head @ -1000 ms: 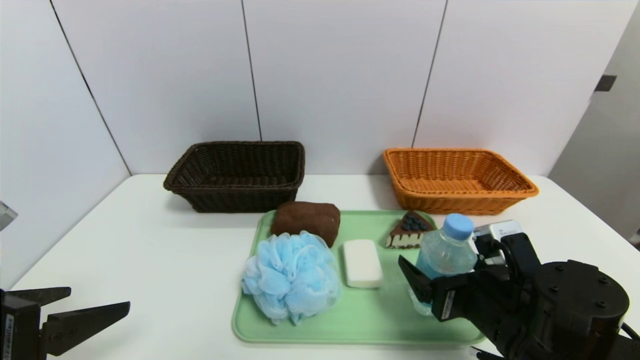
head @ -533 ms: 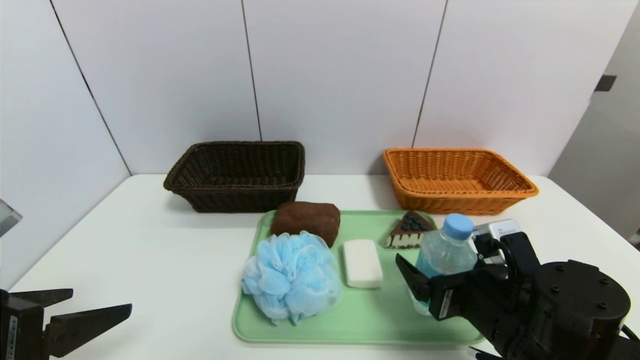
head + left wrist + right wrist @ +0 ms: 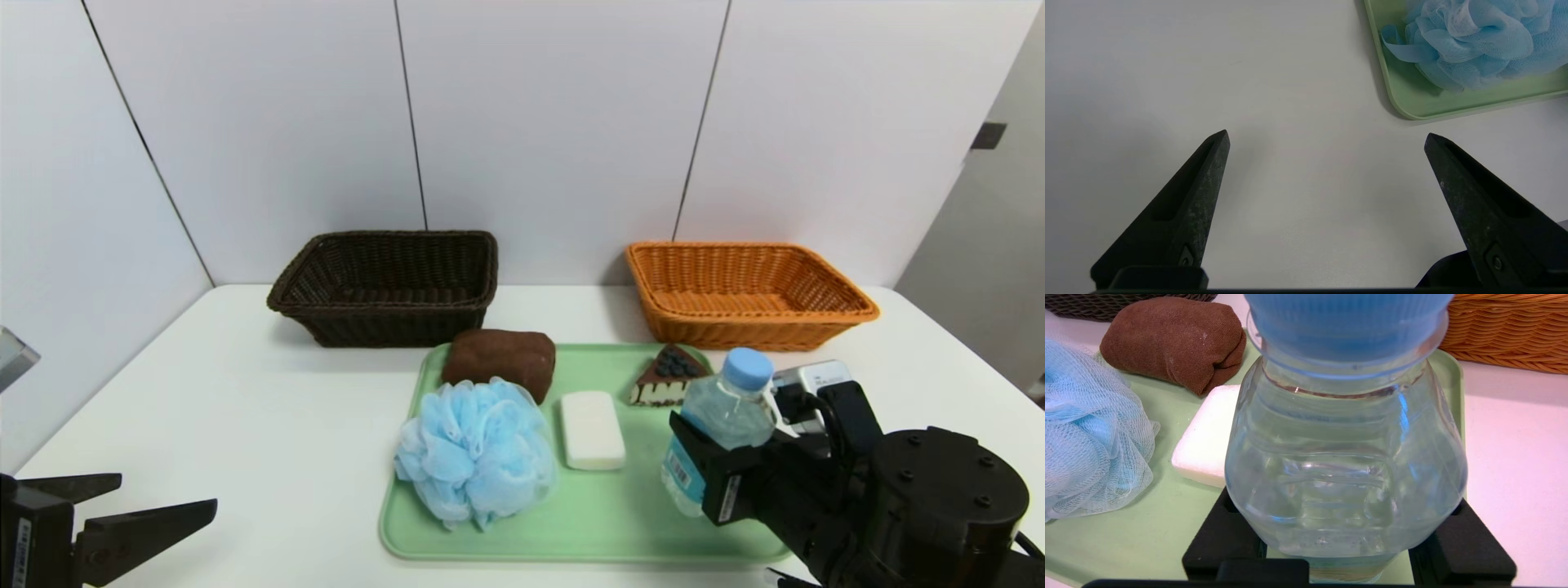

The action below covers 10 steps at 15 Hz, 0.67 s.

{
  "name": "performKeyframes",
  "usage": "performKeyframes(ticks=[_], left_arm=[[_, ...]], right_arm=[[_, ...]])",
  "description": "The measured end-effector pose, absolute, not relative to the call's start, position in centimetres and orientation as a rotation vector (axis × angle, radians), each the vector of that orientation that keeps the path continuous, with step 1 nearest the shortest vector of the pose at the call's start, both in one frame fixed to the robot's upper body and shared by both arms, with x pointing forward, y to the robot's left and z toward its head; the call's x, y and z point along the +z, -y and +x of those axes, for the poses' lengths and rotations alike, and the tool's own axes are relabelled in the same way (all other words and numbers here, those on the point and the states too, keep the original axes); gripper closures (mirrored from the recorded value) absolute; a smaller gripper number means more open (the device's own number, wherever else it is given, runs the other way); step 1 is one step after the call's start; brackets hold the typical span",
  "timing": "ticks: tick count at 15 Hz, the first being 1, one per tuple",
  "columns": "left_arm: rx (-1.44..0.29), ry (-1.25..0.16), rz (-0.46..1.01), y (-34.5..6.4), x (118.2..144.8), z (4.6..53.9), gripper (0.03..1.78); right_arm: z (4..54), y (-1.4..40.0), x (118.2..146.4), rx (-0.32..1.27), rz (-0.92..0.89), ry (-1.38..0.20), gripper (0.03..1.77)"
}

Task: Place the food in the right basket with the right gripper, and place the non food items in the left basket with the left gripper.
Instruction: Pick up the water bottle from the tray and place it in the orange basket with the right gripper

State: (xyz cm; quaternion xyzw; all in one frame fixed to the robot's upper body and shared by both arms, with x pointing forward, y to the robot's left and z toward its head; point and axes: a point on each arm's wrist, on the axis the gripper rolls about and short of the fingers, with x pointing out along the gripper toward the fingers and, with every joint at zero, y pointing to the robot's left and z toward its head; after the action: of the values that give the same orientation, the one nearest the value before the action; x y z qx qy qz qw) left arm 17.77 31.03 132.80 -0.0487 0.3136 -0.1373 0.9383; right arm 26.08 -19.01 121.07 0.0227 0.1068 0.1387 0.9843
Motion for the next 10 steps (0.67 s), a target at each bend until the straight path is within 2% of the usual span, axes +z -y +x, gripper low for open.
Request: performKeyframes(ticks=[6,10], left_arm=[[-0.281,-0.642,-0.099,-31.0,132.8,17.8,0.12],[-0.282,-0.641,-0.1,-31.1,132.8,17.6,0.12]], right_arm=[[25.3,18.5,121.5,0.322,0.07,-0.195,0.96],[24.7,19.0,123.3,0.345,0.083,-0.142,0.96]])
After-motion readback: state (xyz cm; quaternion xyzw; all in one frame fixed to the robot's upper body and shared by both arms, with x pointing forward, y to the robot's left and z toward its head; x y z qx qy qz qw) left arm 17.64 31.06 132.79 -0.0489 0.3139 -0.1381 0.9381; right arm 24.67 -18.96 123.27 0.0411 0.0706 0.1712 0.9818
